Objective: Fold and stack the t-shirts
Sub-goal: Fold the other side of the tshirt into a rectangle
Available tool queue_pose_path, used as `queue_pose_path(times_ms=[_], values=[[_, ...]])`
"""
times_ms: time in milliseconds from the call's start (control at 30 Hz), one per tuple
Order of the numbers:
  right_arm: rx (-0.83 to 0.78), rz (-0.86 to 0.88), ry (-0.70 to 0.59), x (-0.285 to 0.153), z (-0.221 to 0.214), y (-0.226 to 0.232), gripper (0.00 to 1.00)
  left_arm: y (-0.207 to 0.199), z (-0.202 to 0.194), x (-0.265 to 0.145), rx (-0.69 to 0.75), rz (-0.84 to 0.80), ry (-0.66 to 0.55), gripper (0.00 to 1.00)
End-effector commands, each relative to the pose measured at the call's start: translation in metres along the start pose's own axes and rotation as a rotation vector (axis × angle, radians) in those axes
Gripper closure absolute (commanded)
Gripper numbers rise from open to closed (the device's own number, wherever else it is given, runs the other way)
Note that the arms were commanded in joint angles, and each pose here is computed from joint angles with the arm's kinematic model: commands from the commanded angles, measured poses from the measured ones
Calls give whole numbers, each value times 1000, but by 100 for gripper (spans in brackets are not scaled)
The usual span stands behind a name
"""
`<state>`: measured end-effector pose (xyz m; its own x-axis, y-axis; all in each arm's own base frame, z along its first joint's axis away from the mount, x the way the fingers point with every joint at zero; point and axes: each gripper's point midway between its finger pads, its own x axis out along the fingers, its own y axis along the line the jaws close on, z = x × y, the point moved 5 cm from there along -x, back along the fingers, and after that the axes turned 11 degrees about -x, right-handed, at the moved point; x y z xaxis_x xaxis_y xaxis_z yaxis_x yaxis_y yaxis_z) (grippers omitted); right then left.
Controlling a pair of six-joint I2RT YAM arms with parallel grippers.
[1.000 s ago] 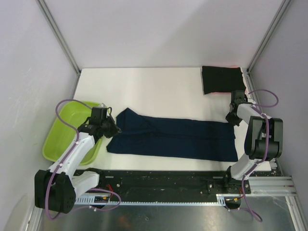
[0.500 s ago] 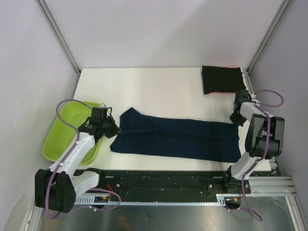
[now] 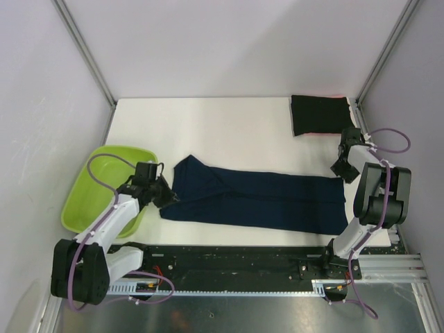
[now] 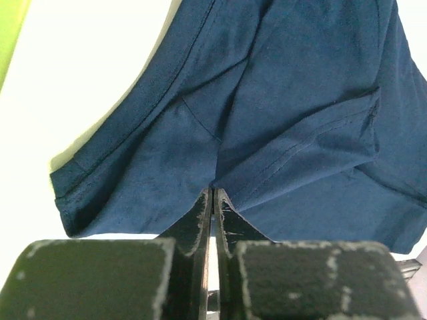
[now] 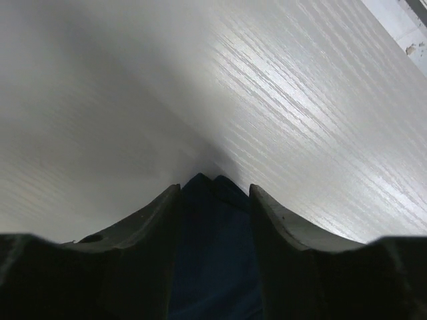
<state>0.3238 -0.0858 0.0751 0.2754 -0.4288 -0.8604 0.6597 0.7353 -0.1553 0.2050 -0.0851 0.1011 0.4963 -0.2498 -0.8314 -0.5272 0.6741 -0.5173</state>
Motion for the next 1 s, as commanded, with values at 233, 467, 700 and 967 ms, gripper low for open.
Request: queue_pose_path(times_ms=[233, 467, 700, 967], values=[[-56, 205, -176, -81, 40, 39, 48, -12, -6, 3, 70, -41, 42, 100], [-212, 514, -188, -125, 9, 117, 51, -20, -22, -2, 147, -62, 31, 100], [-409, 710, -174, -161, -45, 191, 53, -16, -47, 4, 184, -38, 81, 100], [-622, 929, -167, -207, -108, 258, 54, -15, -58, 7, 210, -19, 107, 100]])
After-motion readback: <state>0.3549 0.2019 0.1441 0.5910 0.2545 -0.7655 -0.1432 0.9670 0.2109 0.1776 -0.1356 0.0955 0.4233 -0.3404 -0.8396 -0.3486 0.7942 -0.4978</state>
